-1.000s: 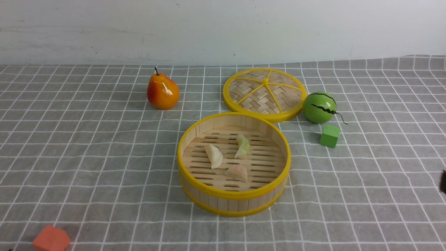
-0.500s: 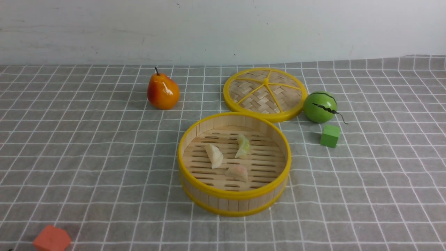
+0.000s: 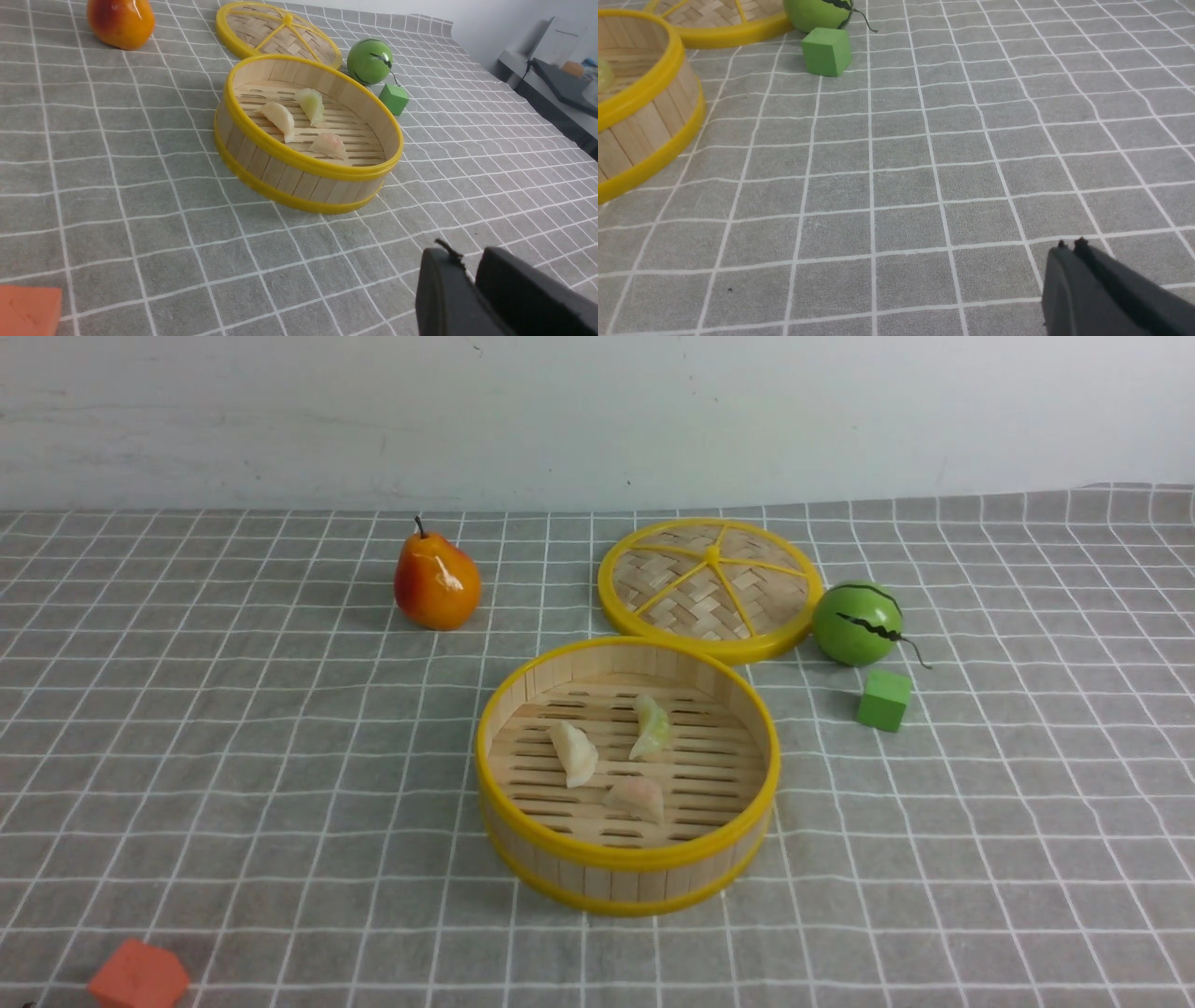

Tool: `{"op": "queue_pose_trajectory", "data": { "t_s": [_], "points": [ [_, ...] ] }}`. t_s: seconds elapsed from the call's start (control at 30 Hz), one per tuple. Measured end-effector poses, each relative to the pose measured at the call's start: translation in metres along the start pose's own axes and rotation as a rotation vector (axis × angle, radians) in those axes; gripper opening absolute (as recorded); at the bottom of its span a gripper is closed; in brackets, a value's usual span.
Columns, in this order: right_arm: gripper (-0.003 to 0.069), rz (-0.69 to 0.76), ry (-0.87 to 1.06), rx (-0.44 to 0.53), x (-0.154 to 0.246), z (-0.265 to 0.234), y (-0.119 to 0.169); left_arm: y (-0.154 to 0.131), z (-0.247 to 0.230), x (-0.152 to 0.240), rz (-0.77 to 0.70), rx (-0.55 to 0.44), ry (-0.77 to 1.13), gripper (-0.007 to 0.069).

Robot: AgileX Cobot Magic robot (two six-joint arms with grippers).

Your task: Put the dumplings into the steamer on the table with the grey tablecloth.

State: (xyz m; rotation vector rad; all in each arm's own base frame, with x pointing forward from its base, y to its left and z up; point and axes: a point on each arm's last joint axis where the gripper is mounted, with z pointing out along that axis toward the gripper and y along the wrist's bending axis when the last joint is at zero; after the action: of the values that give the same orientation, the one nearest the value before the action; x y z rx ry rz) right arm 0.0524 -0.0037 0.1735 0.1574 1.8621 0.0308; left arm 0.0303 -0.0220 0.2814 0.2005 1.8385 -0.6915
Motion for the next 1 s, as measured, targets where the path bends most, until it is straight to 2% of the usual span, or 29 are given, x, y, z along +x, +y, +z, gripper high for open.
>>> {"op": "queue_pose_trajectory", "data": {
  "t_s": [0.73, 0.83, 0.9, 0.97, 1.0],
  "points": [
    [-0.0005, 0.000, 0.000, 0.000, 0.000, 0.000, 0.000, 0.003, 0.005, 0.003, 0.019, -0.004, -0.033, 0.0129],
    [-0.0003, 0.000, 0.000, 0.000, 0.000, 0.000, 0.000, 0.005, 0.009, 0.003, 0.022, -0.016, -0.108, 0.0105],
    [-0.0001, 0.000, 0.000, 0.000, 0.000, 0.000, 0.000, 0.010, 0.016, 0.005, 0.015, -0.054, -0.220, 0.0037],
    [0.0000, 0.000, 0.000, 0.000, 0.000, 0.000, 0.000, 0.017, 0.020, 0.008, 0.009, -0.118, -0.303, -0.0015],
    [0.0000, 0.000, 0.001, 0.000, 0.000, 0.000, 0.000, 0.023, 0.022, 0.012, 0.005, -0.165, -0.339, -0.0014]
  ]
}}
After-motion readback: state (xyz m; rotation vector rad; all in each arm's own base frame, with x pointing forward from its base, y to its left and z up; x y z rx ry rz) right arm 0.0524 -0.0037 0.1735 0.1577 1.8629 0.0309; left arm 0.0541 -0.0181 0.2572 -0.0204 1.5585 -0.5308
